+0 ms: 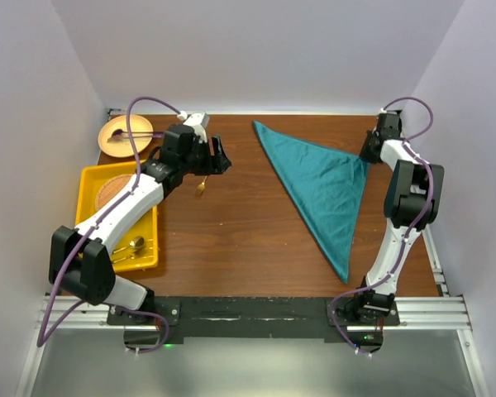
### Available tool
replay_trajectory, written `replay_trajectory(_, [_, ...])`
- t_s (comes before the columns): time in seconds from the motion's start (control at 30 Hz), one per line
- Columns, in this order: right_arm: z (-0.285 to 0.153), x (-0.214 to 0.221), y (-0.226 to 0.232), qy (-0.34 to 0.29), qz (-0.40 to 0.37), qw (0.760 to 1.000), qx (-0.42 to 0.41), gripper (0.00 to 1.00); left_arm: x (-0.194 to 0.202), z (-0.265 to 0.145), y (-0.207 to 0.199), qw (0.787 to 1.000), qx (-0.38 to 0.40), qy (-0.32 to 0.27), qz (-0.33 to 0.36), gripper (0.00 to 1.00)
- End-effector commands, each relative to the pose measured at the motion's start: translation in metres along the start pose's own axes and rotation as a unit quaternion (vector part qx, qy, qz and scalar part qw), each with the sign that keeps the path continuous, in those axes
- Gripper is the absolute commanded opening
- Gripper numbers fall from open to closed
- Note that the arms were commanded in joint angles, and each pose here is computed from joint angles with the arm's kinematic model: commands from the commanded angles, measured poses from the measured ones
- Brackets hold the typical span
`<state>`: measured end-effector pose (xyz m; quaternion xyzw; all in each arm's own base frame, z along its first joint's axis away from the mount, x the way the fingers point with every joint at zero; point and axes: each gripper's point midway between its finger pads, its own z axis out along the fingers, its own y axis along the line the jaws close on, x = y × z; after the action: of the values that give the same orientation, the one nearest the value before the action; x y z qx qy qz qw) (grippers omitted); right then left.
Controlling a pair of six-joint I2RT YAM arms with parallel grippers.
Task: Fold the napkin, place the utensils inside, and roll it up
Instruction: Fold the napkin
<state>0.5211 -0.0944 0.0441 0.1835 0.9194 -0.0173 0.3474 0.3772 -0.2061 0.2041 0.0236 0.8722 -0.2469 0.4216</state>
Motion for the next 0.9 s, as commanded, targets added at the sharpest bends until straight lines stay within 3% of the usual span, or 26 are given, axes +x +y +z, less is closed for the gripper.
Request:
replay_trajectory(0.0, [0.001, -0.011, -0.007, -0.024, 0.009, 1.0, 0.013, 0.01, -0.025, -0.001, -0.016, 0.999, 0.02, -0.035, 0.009, 0.71])
replay_trajectory(0.1, [0.003, -0.011, -0.009, -0.024, 0.008, 1.0, 0.015, 0.08, -0.024, 0.0, -0.015, 0.999, 0.019, -0.033, 0.009, 0.71])
replay_trajectory(0.17, [0.006, -0.011, -0.01, -0.022, 0.003, 1.0, 0.018, 0.23, -0.025, 0.001, -0.016, 0.999, 0.02, -0.035, 0.009, 0.71])
replay_trajectory(0.23, [0.003, -0.016, -0.012, -0.026, -0.006, 0.999, 0.024, 0.48, -0.024, 0.004, -0.015, 0.999, 0.019, -0.035, 0.01, 0.71])
replay_trajectory(0.3, [-0.004, -0.024, -0.015, -0.034, -0.01, 0.998, 0.042, 0.63, -0.028, 0.012, -0.016, 0.999, 0.021, -0.04, 0.002, 0.71])
replay_trajectory(0.43, [-0.043, -0.023, -0.005, -0.025, -0.012, 0.995, 0.092, 0.77, -0.042, 0.035, -0.028, 0.996, 0.046, -0.074, -0.027, 0.69])
replay_trajectory(0.57, [-0.096, -0.002, 0.027, -0.025, 0.022, 0.994, 0.105, 0.79, -0.059, 0.073, -0.049, 0.986, 0.1, -0.119, -0.058, 0.52])
replay_trajectory(0.67, [-0.127, 0.031, 0.067, -0.026, -0.017, 0.997, 0.072, 0.78, -0.071, 0.101, -0.063, 0.978, 0.132, -0.146, -0.067, 0.41])
replay_trajectory(0.83, [-0.15, 0.101, 0.082, 0.03, -0.03, 0.999, -0.008, 0.67, -0.09, 0.147, -0.085, 0.965, 0.173, -0.185, -0.07, 0.2])
replay_trajectory(0.87, [-0.153, 0.109, 0.086, 0.04, -0.03, 0.998, -0.028, 0.65, -0.077, 0.17, -0.082, 0.966, 0.171, -0.172, -0.084, 0.14])
